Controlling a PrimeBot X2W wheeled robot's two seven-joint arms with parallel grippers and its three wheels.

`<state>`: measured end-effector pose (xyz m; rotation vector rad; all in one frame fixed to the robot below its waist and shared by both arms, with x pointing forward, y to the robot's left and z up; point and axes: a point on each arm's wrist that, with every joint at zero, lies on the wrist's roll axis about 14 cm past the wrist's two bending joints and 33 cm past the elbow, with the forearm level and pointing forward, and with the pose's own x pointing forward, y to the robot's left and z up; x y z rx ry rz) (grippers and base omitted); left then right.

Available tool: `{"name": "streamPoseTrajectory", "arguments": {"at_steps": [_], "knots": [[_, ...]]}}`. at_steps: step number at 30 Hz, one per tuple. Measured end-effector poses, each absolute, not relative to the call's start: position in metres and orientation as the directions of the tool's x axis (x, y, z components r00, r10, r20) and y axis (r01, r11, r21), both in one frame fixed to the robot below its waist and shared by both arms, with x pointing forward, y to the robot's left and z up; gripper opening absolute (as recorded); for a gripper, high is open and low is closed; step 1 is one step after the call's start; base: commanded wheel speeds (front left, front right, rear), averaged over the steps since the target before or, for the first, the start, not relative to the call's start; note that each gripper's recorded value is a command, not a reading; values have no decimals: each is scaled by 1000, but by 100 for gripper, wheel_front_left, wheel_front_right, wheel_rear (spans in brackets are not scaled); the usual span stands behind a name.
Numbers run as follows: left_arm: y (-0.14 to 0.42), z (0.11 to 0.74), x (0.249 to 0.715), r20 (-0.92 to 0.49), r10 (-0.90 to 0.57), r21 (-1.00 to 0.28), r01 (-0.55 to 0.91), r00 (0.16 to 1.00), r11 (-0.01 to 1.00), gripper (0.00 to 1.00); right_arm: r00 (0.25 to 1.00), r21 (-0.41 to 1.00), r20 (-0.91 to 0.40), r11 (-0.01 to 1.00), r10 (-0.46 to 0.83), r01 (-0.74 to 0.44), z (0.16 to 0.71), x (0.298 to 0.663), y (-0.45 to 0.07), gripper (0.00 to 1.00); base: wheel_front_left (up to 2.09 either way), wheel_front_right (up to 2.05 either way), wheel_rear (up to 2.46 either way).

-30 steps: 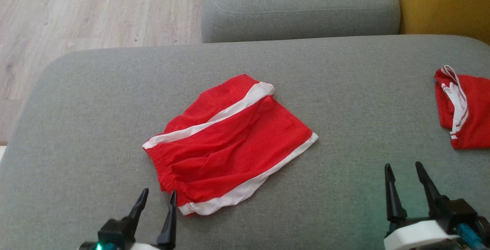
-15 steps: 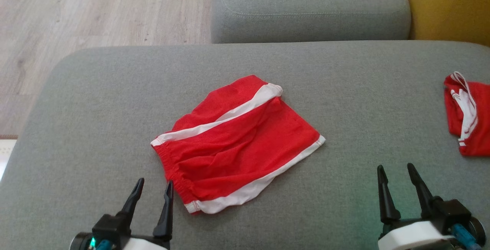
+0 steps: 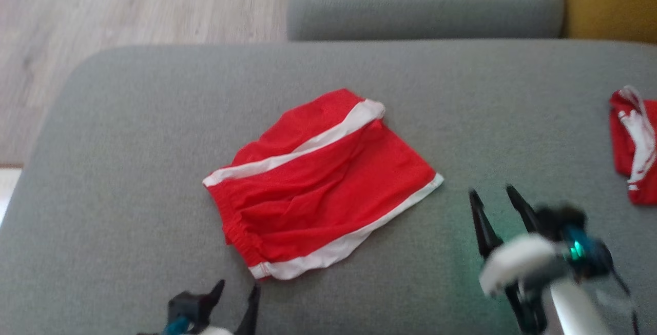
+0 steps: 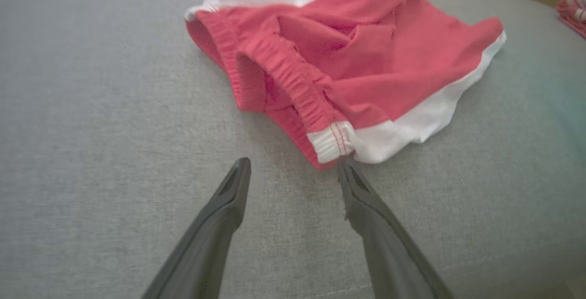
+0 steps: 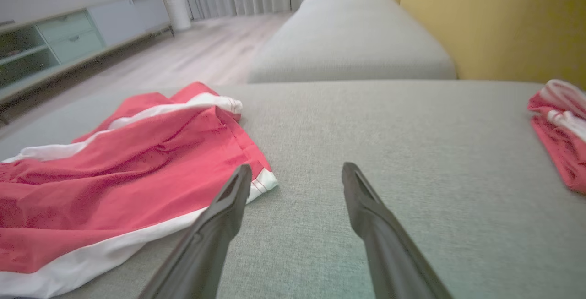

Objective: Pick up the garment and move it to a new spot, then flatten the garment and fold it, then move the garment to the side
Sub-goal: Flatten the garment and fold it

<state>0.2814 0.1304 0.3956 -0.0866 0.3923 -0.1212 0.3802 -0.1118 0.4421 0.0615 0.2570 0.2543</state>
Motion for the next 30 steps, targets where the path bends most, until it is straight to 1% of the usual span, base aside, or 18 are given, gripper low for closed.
{"name": "streamPoseTrajectory", "arguments": {"at_steps": [2, 4, 6, 10, 16, 19, 30], "knots": [[127, 387, 282, -438, -147, -119, 105, 887, 987, 100, 900, 87, -326, 957, 288, -275, 434, 395, -101, 100, 0, 0, 0], [120, 385, 287, -473, -169, -140, 116, 865, 983, 100, 866, 97, -399, 953, 300, -286, 424, 406, -95, 100, 0, 0, 0], [114, 385, 291, -492, -191, -154, 131, 849, 979, 100, 827, 88, -466, 947, 314, -310, 411, 413, -89, 100, 0, 0, 0], [111, 385, 296, -508, -199, -171, 129, 838, 977, 100, 763, 91, -559, 939, 324, -332, 387, 420, -83, 100, 0, 0, 0], [113, 385, 298, -519, -193, -200, 101, 833, 975, 100, 723, 120, -595, 928, 351, -352, 371, 427, -69, 100, 0, 0, 0], [113, 385, 298, -522, -196, -222, 90, 830, 971, 100, 719, 133, -591, 923, 366, -361, 371, 430, -63, 100, 0, 0, 0], [108, 381, 299, -540, -214, -231, 101, 814, 968, 100, 721, 145, -584, 922, 373, -360, 371, 432, -63, 100, 0, 0, 0]]}}
